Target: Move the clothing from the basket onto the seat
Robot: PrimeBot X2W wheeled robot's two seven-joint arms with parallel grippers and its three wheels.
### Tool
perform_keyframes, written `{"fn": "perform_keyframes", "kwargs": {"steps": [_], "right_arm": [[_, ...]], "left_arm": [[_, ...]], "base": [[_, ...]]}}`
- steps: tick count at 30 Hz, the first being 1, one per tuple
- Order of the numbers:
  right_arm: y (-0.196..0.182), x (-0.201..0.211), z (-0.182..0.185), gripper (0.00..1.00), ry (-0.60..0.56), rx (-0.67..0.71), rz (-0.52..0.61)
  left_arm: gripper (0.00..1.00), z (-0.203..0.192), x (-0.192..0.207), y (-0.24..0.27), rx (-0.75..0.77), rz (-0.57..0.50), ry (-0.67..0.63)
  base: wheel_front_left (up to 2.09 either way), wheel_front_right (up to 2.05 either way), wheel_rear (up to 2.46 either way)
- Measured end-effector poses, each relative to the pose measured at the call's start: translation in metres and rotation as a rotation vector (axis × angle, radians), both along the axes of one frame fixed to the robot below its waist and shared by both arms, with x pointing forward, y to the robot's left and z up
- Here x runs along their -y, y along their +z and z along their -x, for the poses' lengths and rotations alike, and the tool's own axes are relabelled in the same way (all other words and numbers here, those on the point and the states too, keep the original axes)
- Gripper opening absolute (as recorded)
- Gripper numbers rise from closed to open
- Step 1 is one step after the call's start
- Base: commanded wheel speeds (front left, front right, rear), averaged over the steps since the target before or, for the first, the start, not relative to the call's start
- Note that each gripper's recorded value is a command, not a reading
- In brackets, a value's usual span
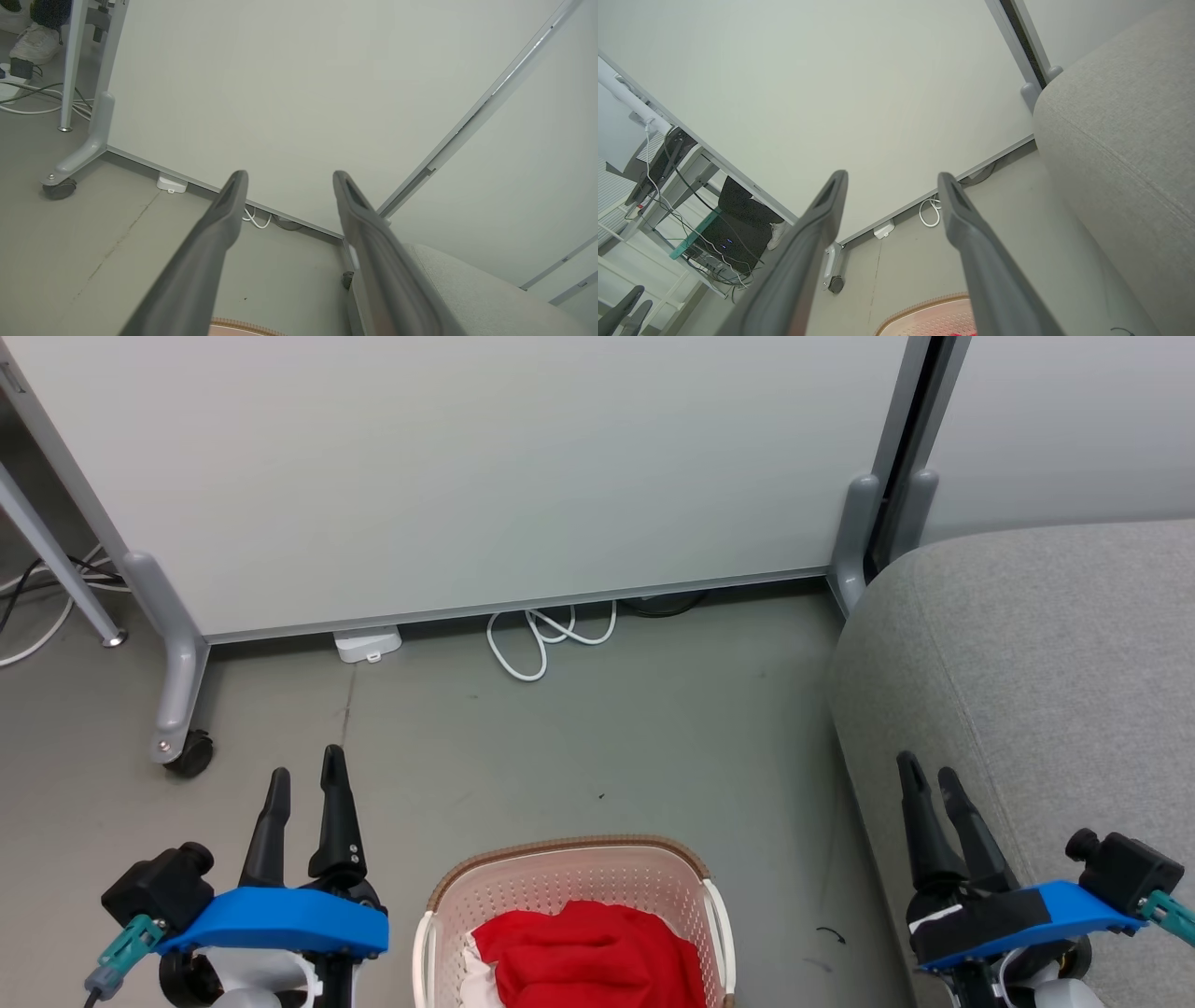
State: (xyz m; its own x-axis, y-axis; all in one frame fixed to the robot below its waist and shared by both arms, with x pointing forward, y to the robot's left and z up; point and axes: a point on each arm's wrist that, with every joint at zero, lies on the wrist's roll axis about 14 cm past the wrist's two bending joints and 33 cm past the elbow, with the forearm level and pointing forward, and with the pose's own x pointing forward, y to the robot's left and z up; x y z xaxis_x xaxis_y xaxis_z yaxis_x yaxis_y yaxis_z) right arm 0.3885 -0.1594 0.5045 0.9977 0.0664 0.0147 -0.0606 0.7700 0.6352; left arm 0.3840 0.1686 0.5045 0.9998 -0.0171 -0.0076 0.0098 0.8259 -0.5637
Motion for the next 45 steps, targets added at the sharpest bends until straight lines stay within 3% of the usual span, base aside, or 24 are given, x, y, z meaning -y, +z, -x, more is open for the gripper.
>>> {"fn": "perform_keyframes", "kwargs": {"steps": [45], "right_arm": [[0.011,-0.026,-0.005,1.0,0.08,0.128,0.432]], "left_arm": [[1.0,0.0,0.024,0.017,0.137,-0.451,-0.064]], "base": [[0.0,0.0,0.0]]}}
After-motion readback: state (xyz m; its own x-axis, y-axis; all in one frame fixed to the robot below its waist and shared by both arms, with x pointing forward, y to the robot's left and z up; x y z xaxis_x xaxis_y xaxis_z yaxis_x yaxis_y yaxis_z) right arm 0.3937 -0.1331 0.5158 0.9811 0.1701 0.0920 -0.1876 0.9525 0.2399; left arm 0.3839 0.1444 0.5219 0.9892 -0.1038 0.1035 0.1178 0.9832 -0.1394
